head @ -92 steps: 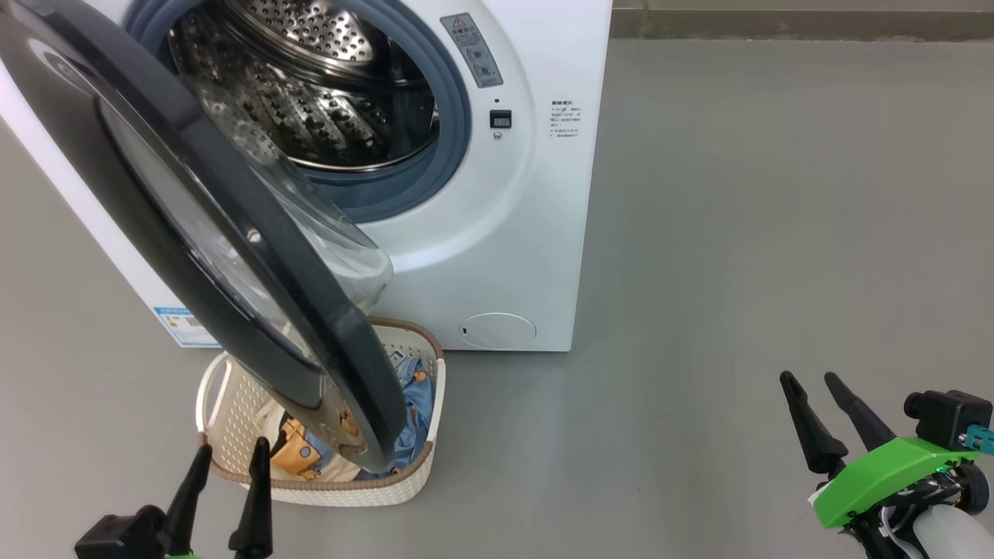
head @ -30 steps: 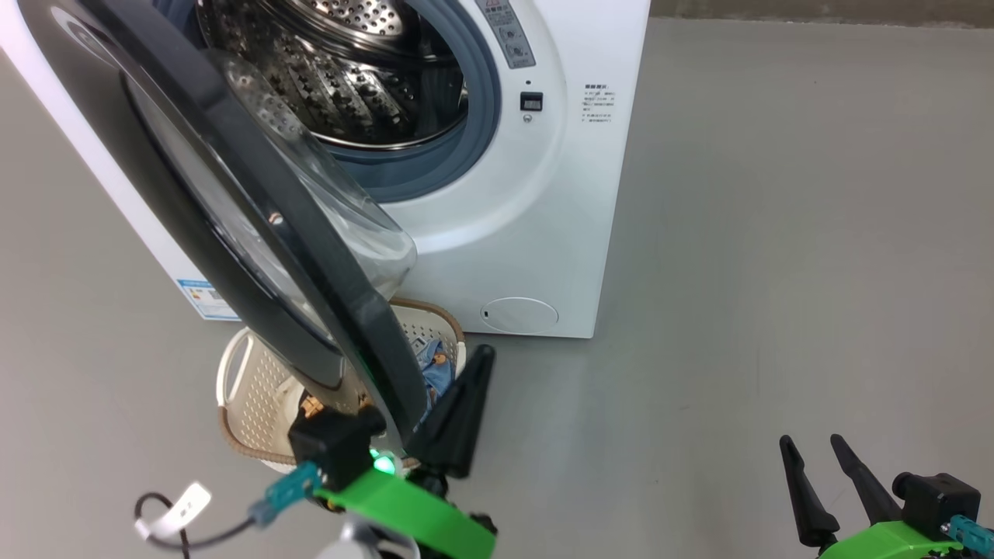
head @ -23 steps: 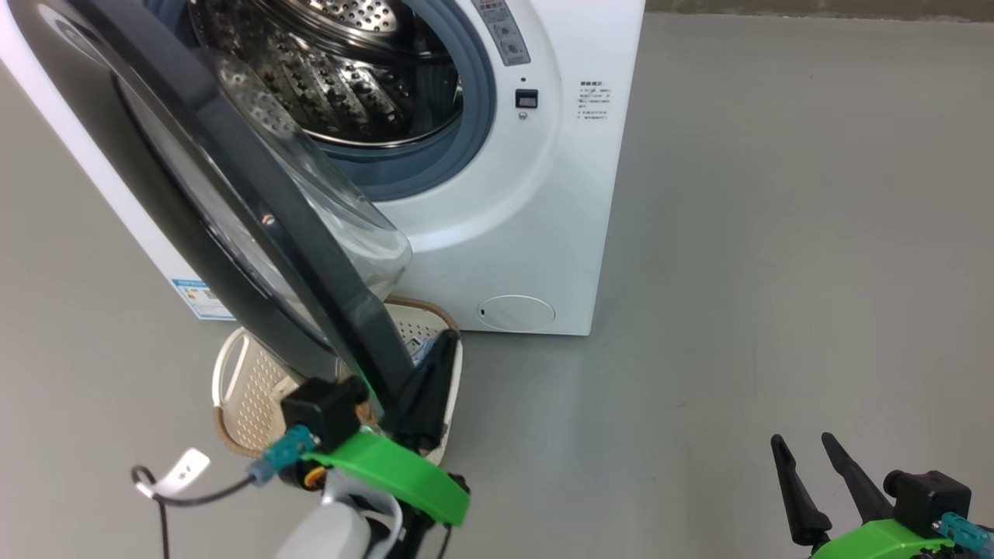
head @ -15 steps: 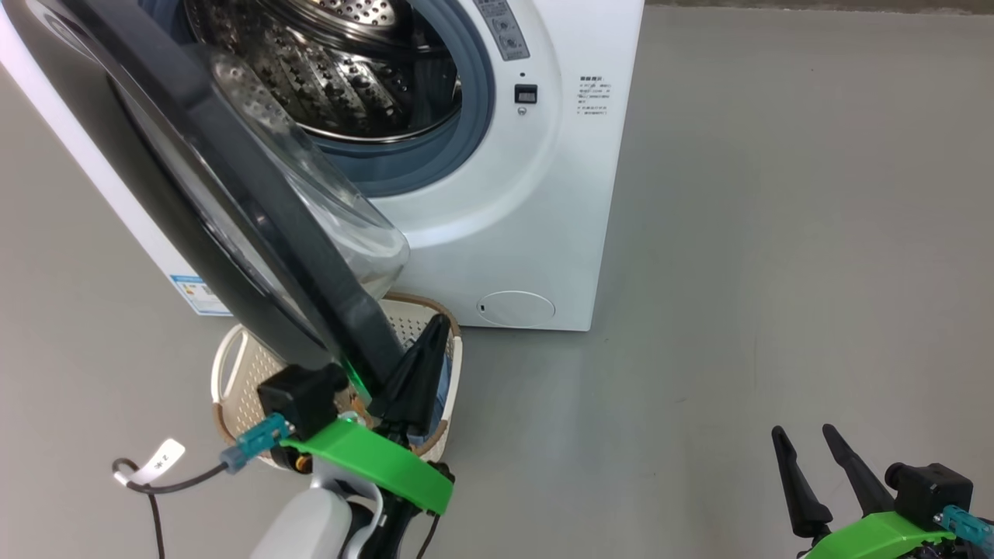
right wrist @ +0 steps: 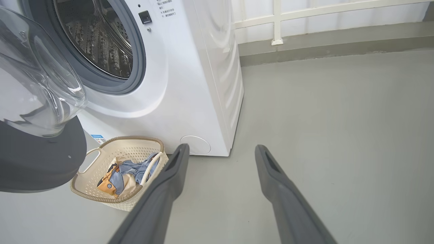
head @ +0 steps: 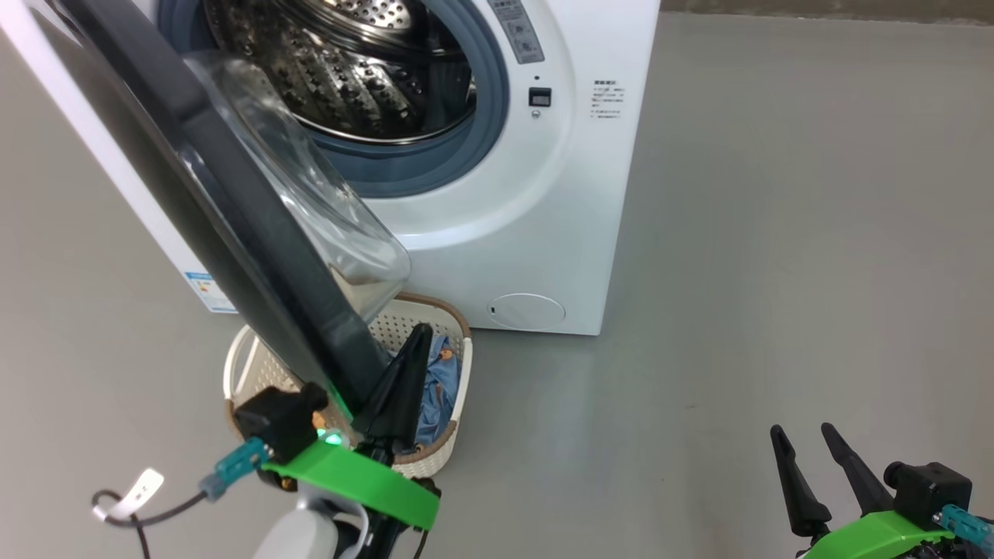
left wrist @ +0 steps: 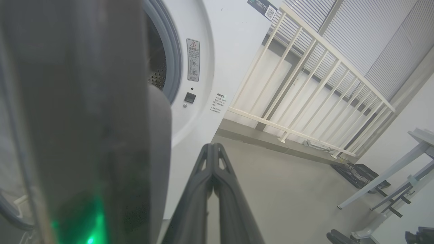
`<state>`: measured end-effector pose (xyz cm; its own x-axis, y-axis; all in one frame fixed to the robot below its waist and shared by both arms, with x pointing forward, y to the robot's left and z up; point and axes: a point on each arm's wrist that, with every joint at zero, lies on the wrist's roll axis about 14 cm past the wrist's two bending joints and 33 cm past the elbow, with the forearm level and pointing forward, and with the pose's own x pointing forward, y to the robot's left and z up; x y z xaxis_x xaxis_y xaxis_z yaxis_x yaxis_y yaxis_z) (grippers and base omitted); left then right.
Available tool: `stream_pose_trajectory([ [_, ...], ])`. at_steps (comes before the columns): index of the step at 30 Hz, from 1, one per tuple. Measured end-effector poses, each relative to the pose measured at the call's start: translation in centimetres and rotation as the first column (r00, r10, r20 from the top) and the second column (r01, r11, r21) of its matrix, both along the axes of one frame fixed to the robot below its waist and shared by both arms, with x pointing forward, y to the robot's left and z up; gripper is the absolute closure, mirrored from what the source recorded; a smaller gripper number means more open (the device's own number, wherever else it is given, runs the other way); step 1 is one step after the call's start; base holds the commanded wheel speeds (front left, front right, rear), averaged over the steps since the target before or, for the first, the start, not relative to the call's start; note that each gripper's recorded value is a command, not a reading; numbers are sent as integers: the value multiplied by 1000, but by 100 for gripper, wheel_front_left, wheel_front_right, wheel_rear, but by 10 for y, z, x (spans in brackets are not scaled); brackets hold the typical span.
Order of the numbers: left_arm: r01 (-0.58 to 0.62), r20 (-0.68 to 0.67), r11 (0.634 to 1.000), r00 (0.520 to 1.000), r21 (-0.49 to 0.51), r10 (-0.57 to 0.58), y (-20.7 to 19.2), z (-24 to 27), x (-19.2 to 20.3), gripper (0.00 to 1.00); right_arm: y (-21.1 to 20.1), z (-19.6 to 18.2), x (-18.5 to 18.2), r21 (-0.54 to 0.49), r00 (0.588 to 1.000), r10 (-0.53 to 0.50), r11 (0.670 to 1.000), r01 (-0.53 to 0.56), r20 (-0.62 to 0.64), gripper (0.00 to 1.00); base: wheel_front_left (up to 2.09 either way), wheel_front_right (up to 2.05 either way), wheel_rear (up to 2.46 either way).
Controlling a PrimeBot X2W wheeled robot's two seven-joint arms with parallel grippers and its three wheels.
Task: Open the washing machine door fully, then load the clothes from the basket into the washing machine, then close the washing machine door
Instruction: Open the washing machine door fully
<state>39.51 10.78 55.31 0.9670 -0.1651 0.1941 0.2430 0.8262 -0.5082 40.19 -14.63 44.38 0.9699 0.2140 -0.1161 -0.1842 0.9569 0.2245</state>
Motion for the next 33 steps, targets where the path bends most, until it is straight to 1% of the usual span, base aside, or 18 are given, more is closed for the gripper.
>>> stream_pose_trajectory([
  [4, -37, 1, 999, 999, 10, 37, 10, -2, -7, 100, 6, 1, 2, 2, 1000, 16, 1000, -16, 2, 0, 0, 0, 0],
  [9, -94, -5, 994, 995, 60, 95, 26, -9, -18, 100, 14, 1, 5, 3, 999, 39, 999, -39, 5, 0, 0, 0, 0],
  [20, -254, -32, 963, 966, 89, 258, 74, -21, -46, 100, 37, 0, 13, 3, 995, 103, 995, -103, 5, 0, 0, 0, 0],
  [23, -318, -47, 943, 945, 98, 324, 93, -26, -54, 100, 44, -2, 15, 5, 993, 122, 993, -122, 1, 0, 0, 0, 0],
  [27, -406, -68, 906, 907, 119, 415, 123, -32, -67, 100, 53, -5, 17, 7, 989, 145, 989, -145, -7, 0, 0, 0, 0],
  [30, -464, -74, 873, 875, 149, 478, 145, -35, -75, 100, 58, -7, 19, 8, 987, 158, 987, -158, -10, 0, 0, 0, 0],
  [33, -528, -73, 831, 835, 176, 546, 168, -35, -83, 100, 62, -9, 21, 9, 986, 169, 986, -169, -15, 0, 0, 0, 0],
])
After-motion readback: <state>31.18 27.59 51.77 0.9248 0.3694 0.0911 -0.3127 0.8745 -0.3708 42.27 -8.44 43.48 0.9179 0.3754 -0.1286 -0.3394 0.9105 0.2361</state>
